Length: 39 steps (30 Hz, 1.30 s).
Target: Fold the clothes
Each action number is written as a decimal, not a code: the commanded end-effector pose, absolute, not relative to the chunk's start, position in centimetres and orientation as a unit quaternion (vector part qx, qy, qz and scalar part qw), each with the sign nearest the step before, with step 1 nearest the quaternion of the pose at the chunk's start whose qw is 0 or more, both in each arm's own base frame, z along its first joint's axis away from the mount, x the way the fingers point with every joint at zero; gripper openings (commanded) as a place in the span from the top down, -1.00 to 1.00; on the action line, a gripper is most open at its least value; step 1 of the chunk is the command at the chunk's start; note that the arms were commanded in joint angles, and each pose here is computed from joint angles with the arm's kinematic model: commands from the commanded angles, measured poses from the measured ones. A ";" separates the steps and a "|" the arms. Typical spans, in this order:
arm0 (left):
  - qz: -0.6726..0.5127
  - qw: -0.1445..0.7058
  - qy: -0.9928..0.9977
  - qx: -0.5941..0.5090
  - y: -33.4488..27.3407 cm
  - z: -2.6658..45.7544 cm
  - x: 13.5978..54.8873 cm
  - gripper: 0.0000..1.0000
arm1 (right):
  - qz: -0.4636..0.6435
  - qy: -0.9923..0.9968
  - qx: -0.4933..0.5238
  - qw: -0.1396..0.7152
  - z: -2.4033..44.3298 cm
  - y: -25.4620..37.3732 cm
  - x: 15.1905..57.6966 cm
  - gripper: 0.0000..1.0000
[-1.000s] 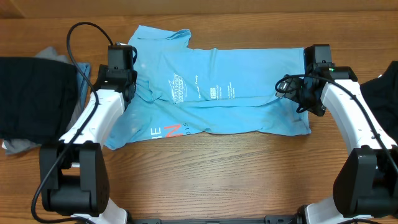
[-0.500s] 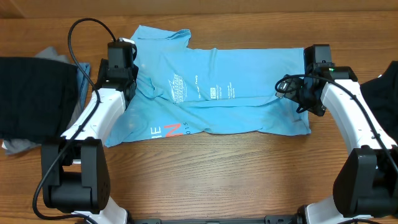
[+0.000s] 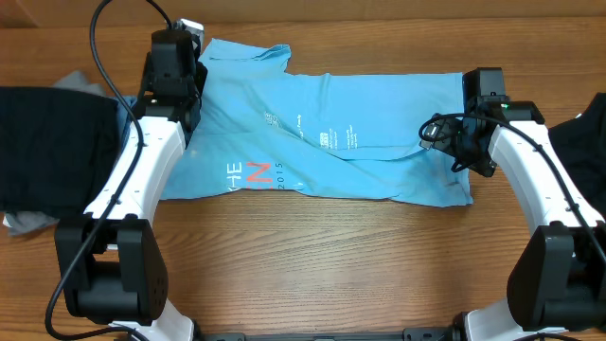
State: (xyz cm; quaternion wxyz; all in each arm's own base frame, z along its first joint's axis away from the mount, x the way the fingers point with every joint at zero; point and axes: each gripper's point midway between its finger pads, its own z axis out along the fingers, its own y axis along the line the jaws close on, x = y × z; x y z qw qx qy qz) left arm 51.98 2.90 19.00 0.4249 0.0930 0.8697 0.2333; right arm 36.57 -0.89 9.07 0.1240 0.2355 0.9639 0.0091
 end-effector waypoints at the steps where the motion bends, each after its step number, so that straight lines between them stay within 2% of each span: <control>1: 0.198 0.417 0.878 0.129 1.5 17.9 52.3 0.92 | 0.008 0.962 0.235 0.137 9.7 -1.0 37.3 -1.00; 10: 0.179 0.343 0.910 0.151 1.2 13.0 50.7 0.92 | 0.008 0.962 0.235 0.137 9.7 -1.0 37.3 -1.00; 12: 0.177 0.323 0.917 0.156 1.2 11.6 50.3 0.86 | 0.008 0.962 0.235 0.137 9.7 -1.0 37.3 -1.00; 13: 0.178 0.318 0.918 0.156 1.3 11.2 50.3 0.70 | 0.008 0.962 0.235 0.137 9.7 -1.0 37.3 -1.00; 14: 0.179 0.312 0.920 0.155 1.3 10.9 50.2 0.22 | 0.008 0.962 0.235 0.137 9.7 -1.0 37.3 -1.00; 15: 0.186 0.311 0.921 0.141 1.8 10.7 50.2 0.07 | 0.008 0.962 0.234 0.137 9.7 -1.0 37.3 -1.00; 17: 0.211 0.321 0.919 0.089 3.0 11.4 50.3 -0.04 | 0.008 0.962 0.235 0.137 9.7 -1.0 37.3 -1.00; 19: 0.228 0.338 0.912 0.043 4.0 12.6 50.6 -0.65 | 0.008 0.962 0.235 0.137 9.7 -1.0 37.3 -1.00; 24: 0.210 0.355 0.911 0.012 3.3 15.3 51.1 -0.80 | 0.008 0.962 0.235 0.137 9.7 -1.0 37.3 -1.00; 26: 0.175 0.354 0.918 -0.023 2.7 16.6 50.5 -0.79 | 0.008 0.962 0.235 0.137 9.7 -1.0 37.3 -1.00; 28: 0.101 0.334 0.935 -0.070 1.1 17.3 49.2 -0.57 | 0.008 0.962 0.234 0.137 9.7 -1.0 37.3 -1.00; 29: 0.062 0.315 0.943 -0.084 0.1 17.2 48.3 -0.36 | 0.008 0.962 0.235 0.137 9.7 -1.0 37.3 -1.00; 31: -0.014 0.262 0.961 -0.089 -2.2 16.2 46.3 0.35 | 0.008 0.962 0.235 0.137 9.7 -1.0 37.3 -1.00; 32: -0.036 0.235 0.968 -0.084 -3.1 15.5 45.2 0.62 | 0.008 0.962 0.234 0.137 9.7 -1.0 37.3 -1.00; 34: -0.061 0.179 0.978 -0.084 -4.1 13.7 42.9 0.77 | 0.008 0.962 0.234 0.137 9.7 -1.0 37.3 -1.00; 39: -0.064 0.072 0.991 -0.096 -4.4 9.3 38.0 0.82 | 0.008 0.962 0.235 0.137 9.7 -1.0 37.3 -1.00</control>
